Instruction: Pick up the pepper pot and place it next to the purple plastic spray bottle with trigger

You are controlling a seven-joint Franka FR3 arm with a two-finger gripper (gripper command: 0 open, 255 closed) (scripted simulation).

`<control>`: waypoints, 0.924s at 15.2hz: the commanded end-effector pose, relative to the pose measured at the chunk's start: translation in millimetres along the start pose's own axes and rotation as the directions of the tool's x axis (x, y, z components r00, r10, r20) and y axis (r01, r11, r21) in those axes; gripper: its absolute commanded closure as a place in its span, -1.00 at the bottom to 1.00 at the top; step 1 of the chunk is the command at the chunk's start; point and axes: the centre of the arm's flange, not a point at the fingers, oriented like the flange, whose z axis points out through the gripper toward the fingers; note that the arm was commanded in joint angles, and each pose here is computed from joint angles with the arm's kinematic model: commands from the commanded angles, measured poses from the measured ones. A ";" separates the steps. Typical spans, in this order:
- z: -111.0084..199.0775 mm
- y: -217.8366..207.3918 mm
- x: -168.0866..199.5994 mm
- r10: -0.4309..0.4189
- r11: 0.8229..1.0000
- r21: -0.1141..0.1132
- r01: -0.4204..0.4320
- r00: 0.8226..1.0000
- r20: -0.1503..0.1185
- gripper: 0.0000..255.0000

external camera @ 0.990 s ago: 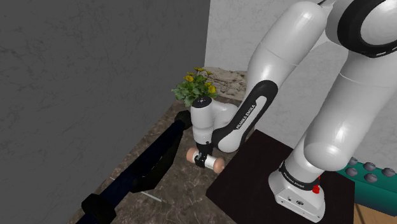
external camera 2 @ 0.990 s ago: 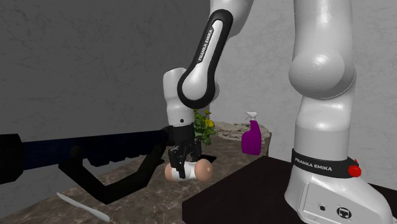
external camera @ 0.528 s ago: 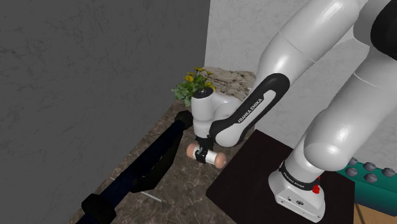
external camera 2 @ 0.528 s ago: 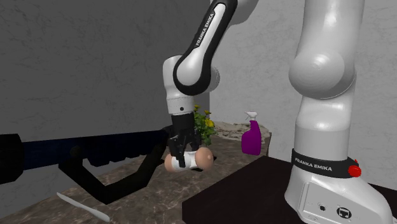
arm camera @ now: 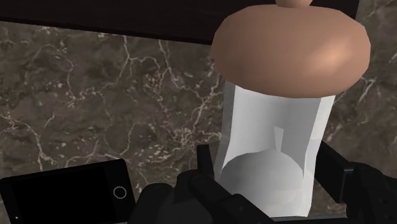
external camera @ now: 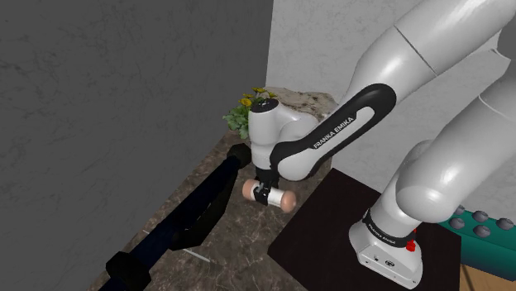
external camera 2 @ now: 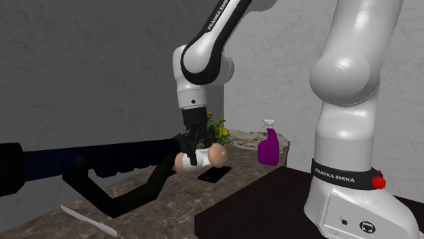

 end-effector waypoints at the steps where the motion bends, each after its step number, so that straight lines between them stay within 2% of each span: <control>1: -10.9 2.2 -2.2 0.000 1.000 0.000 0.000 1.000 0.000 1.00; 14: -78.8 7.0 -10.8 0.000 1.000 0.000 0.000 1.000 0.000 1.00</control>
